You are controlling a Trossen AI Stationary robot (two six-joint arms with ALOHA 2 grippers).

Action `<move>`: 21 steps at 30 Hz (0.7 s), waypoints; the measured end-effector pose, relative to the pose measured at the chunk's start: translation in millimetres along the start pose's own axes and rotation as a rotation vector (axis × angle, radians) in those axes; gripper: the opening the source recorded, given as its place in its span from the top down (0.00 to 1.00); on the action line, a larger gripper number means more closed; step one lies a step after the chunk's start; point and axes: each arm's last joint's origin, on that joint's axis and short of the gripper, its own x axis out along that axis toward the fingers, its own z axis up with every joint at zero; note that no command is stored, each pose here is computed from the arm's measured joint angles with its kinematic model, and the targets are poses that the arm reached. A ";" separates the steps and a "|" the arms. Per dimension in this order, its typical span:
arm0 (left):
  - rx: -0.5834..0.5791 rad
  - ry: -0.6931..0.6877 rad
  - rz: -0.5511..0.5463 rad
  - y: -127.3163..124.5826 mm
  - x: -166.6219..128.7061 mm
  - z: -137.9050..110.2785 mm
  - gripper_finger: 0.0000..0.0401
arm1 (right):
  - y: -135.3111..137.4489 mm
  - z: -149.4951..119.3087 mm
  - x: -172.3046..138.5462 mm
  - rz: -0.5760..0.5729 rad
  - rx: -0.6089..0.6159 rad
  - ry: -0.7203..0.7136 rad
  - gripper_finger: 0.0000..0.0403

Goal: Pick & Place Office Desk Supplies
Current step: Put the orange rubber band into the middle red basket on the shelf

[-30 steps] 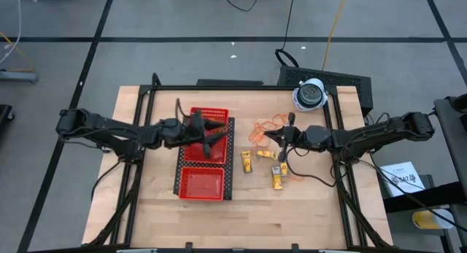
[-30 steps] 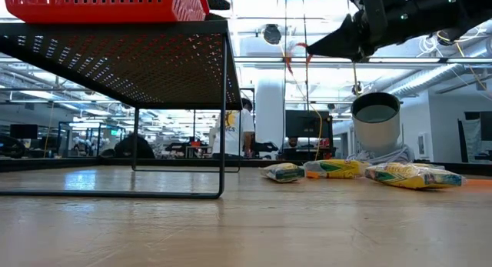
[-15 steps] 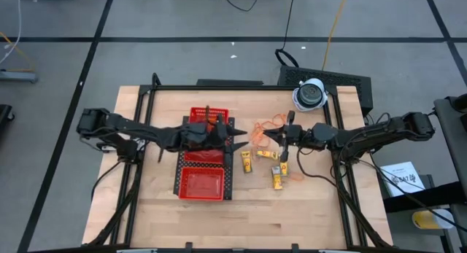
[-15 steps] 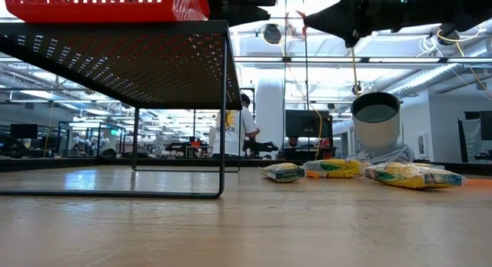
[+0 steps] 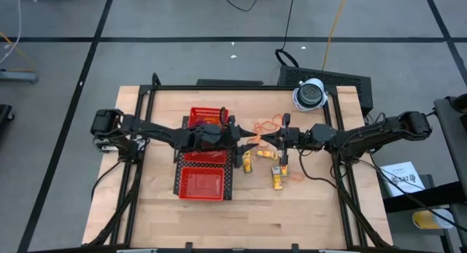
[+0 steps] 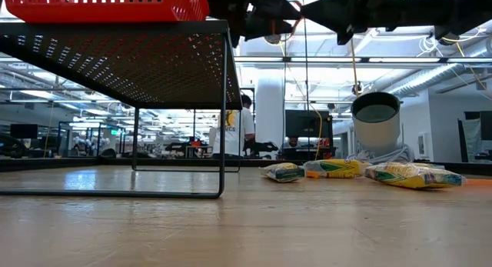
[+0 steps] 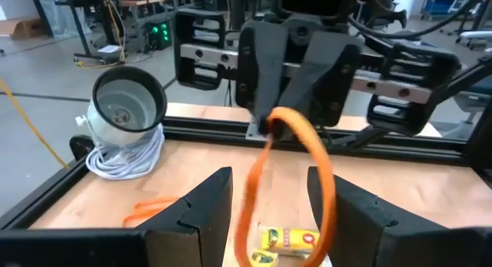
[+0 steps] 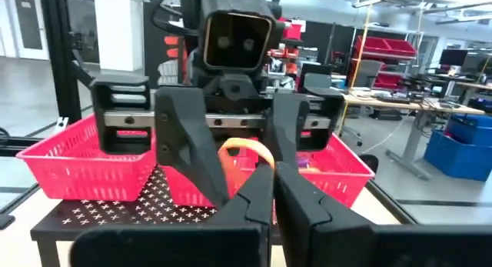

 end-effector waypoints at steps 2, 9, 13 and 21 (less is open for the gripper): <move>-0.001 0.001 0.003 1.1 0.3 -0.2 0.56 | 0.2 0.4 0.0 0.009 0.000 -0.003 1.00; 0.014 0.007 0.002 2.5 0.6 -0.8 0.63 | 0.6 0.2 0.0 0.023 -0.001 -0.003 1.00; 0.020 0.018 -0.016 2.5 0.7 -1.9 0.81 | 0.6 0.2 0.0 0.023 -0.003 -0.003 1.00; 0.012 0.021 -0.085 4.6 1.3 -1.9 0.96 | 0.7 -1.2 0.0 0.024 -0.003 0.012 0.98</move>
